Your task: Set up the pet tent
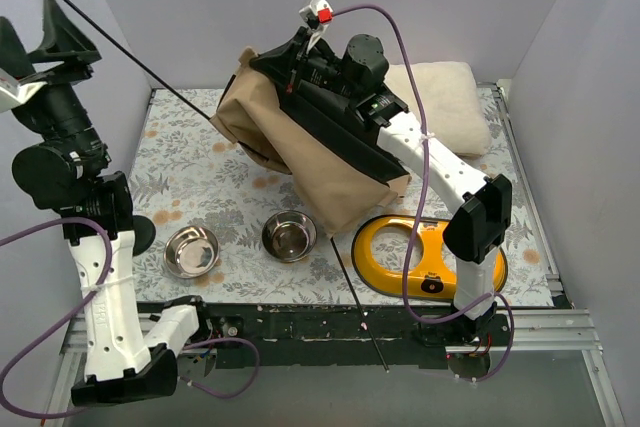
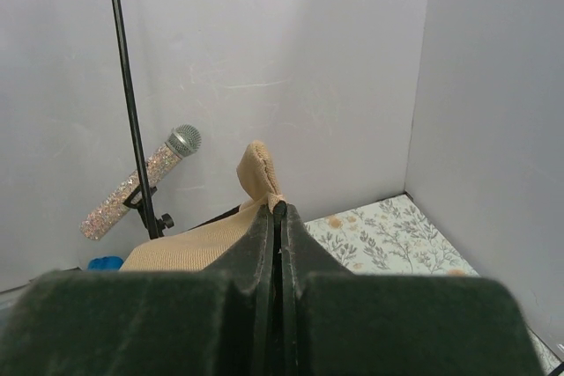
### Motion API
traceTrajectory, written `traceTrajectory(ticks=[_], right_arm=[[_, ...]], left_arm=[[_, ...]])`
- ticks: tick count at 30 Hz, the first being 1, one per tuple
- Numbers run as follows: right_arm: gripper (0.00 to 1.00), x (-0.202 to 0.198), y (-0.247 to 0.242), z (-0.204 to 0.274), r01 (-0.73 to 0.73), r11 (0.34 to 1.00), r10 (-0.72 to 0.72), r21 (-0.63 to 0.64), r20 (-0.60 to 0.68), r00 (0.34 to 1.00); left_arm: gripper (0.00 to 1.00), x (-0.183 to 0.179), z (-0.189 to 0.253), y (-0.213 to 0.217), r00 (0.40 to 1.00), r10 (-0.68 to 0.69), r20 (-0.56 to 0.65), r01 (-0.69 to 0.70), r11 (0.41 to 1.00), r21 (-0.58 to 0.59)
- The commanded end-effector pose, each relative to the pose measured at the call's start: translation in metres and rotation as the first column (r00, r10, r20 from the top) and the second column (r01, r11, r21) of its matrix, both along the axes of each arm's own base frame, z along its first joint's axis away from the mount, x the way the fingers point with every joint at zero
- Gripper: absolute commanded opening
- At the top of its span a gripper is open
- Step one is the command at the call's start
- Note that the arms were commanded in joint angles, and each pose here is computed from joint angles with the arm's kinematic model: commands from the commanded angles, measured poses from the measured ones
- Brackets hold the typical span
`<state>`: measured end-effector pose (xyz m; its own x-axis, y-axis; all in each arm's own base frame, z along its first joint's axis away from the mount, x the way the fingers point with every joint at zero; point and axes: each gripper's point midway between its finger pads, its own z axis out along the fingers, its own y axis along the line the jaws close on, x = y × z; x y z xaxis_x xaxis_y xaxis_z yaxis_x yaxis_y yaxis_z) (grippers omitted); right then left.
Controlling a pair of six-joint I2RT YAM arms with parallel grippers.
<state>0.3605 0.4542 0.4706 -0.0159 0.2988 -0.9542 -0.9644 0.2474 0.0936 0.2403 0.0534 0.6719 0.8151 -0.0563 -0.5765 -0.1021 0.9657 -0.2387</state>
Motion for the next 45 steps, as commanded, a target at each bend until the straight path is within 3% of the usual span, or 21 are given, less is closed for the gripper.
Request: traceTrajectory(ticks=[1,10,23,29,31,32,34,37,40,45], right_arm=[[0.01,-0.020,-0.023,0.059,0.014,0.993,-0.030,0.113,0.138,0.990],[0.01,-0.028,-0.028,0.056,0.005,0.993,-0.023,0.120,0.148,0.989],[0.01,-0.035,-0.034,0.052,0.005,0.991,-0.023,0.132,0.138,0.990],[0.01,-0.035,-0.034,0.051,0.001,0.991,-0.019,0.134,0.139,0.990],[0.01,-0.035,-0.035,0.051,0.002,0.991,-0.021,0.135,0.139,0.990],[0.01,-0.035,-0.035,0.052,0.004,0.990,-0.024,0.138,0.140,0.990],[0.01,-0.033,-0.035,0.054,0.009,0.990,-0.030,0.144,0.141,0.989],[0.01,-0.031,-0.034,0.060,0.012,0.987,-0.036,0.158,0.145,0.989],[0.01,-0.030,-0.033,0.066,0.007,0.985,-0.032,0.175,0.140,0.990],[0.01,-0.029,-0.030,0.084,0.006,0.976,-0.037,0.216,0.139,0.990]], left_arm=[[0.67,0.003,-0.026,0.043,0.993,0.062,-0.096,-0.082,0.973,-0.216],[0.58,0.039,-0.014,0.035,0.988,-0.087,-0.124,0.055,0.967,-0.248],[0.36,0.063,-0.013,0.033,0.984,-0.116,-0.137,0.088,0.976,-0.201],[0.12,0.069,-0.016,0.021,0.975,-0.157,-0.155,0.136,0.981,-0.138],[0.00,0.069,-0.016,0.006,0.966,-0.193,-0.172,0.184,0.981,-0.062],[0.00,0.071,-0.018,-0.005,0.956,-0.216,-0.199,0.221,0.975,0.002],[0.00,0.079,-0.029,-0.030,0.927,-0.240,-0.287,0.292,0.943,0.157],[0.00,0.088,-0.064,-0.058,0.868,-0.230,-0.441,0.399,0.851,0.342],[0.00,0.099,-0.108,-0.075,0.771,-0.216,-0.600,0.521,0.754,0.399],[0.00,0.096,-0.173,-0.097,0.598,-0.246,-0.763,0.710,0.604,0.362]])
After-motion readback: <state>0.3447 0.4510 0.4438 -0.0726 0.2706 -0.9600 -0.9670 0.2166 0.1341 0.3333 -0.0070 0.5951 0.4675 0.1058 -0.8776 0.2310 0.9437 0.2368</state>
